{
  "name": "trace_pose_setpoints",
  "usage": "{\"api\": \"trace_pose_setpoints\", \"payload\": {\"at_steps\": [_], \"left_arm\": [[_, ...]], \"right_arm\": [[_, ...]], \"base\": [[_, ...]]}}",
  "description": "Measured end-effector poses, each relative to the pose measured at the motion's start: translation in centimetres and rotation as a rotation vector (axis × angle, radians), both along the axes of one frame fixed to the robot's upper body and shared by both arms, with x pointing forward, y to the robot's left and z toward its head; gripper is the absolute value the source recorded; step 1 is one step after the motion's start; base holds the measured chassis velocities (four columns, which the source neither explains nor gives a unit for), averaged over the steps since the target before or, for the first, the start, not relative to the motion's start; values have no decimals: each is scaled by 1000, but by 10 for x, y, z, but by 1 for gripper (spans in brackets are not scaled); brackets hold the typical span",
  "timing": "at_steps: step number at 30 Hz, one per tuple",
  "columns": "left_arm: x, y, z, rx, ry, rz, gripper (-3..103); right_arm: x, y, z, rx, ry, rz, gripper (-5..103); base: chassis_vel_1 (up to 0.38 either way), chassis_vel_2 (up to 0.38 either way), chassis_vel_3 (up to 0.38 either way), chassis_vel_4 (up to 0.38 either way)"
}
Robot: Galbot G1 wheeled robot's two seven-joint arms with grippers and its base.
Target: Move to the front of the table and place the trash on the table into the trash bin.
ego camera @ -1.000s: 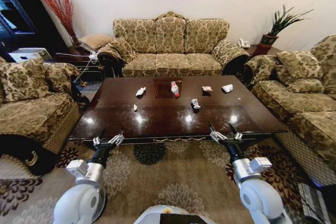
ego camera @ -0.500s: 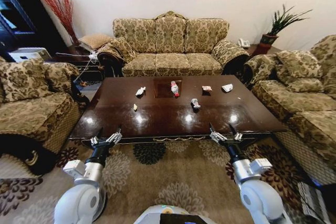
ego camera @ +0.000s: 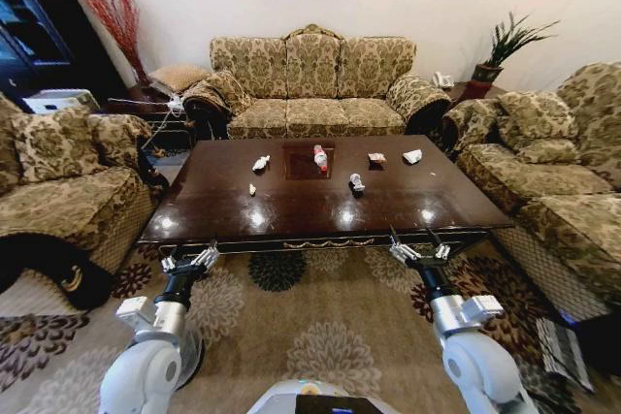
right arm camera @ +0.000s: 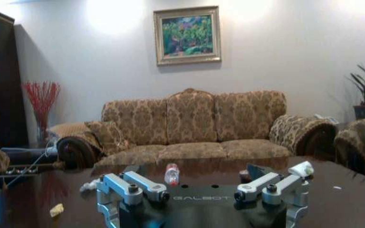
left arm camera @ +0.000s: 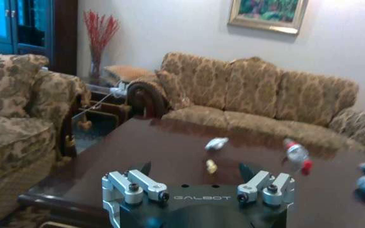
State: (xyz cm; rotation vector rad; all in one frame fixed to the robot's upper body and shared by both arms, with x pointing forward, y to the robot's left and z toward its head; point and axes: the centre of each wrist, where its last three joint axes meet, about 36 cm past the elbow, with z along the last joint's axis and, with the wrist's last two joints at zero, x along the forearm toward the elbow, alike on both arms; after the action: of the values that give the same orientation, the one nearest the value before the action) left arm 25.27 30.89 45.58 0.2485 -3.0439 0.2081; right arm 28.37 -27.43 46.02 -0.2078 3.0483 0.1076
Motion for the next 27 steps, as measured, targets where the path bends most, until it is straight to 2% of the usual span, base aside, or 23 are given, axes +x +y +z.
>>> {"api": "trace_pose_setpoints", "payload": {"at_steps": [8, 14, 21, 23, 25, 27], "left_arm": [[0, 28, -37, 43, 94, 49, 94], [-3, 34, -54, 57, 143, 66, 94], [-3, 41, -83, 89, 228, 96, 94], [-5, 43, -97, 114, 295, 109, 94], [-6, 45, -103, 126, 320, 115, 94], [-12, 54, -124, 174, 413, 124, 94]], "right_arm": [[1, -5, -6, -8, -6, -7, 100], [1, -6, -13, -1, -10, -13, 100], [6, -10, -17, 9, -15, -13, 100], [7, -10, -19, 16, -22, -8, 100], [8, -10, -20, 20, -25, -5, 100], [8, -6, -22, 41, -44, 2, 100]], "base": [[4, 36, -20, -41], [128, 91, -129, -124], [243, 219, -219, -215], [293, 286, -269, -298], [293, 303, -284, -302], [287, 271, -280, -280]]}}
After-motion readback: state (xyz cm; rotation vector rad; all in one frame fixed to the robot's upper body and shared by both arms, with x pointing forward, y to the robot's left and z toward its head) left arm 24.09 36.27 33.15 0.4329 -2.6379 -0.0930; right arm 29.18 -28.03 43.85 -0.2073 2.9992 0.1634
